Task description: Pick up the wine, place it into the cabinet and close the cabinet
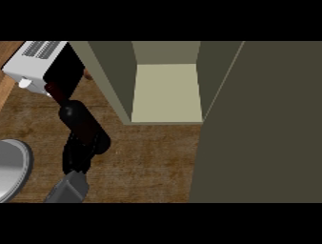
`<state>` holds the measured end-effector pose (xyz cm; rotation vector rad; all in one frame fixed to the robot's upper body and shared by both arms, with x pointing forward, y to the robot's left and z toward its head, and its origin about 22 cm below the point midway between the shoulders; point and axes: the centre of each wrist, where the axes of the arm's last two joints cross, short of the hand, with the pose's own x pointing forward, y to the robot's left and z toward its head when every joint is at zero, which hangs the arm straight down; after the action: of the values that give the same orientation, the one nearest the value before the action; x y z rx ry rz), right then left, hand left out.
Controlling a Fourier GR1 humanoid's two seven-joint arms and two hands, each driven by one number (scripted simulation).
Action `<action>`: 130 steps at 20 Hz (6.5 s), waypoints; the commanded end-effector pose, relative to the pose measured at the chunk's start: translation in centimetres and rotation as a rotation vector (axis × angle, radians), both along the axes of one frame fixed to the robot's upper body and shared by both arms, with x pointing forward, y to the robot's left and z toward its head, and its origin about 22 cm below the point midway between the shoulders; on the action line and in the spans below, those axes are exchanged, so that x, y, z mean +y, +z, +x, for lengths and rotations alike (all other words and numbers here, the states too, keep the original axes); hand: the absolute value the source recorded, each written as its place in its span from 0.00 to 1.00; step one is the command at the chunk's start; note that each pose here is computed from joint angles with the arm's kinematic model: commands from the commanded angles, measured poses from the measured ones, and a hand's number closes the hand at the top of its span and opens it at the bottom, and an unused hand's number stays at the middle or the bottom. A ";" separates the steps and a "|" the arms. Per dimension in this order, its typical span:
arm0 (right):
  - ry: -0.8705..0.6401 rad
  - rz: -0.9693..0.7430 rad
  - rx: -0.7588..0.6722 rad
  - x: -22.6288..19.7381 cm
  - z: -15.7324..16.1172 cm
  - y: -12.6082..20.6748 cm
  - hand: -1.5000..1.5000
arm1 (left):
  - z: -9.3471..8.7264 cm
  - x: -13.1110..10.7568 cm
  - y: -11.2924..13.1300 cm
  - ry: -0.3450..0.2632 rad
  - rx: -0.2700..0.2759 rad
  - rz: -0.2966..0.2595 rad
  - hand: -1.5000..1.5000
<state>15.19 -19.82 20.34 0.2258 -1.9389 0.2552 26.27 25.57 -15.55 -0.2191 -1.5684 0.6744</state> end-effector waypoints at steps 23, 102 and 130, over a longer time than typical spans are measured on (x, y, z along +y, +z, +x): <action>0.015 0.017 0.003 -1.2 -0.8 0.1 0.00 | -1.1 2.2 2.1 -0.184 -0.117 0.060 1.00; 0.050 0.016 -0.003 -2.2 3.1 -3.6 0.00 | 14.7 -16.8 16.7 -0.201 -0.006 0.142 1.00; 0.142 0.021 -0.017 -0.2 3.2 -1.9 0.00 | 11.9 -17.9 14.1 -0.143 0.044 0.153 1.00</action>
<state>18.77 -20.10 18.16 0.3684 -1.9553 0.3187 38.87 8.31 -1.28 -0.1984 -1.5367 0.4110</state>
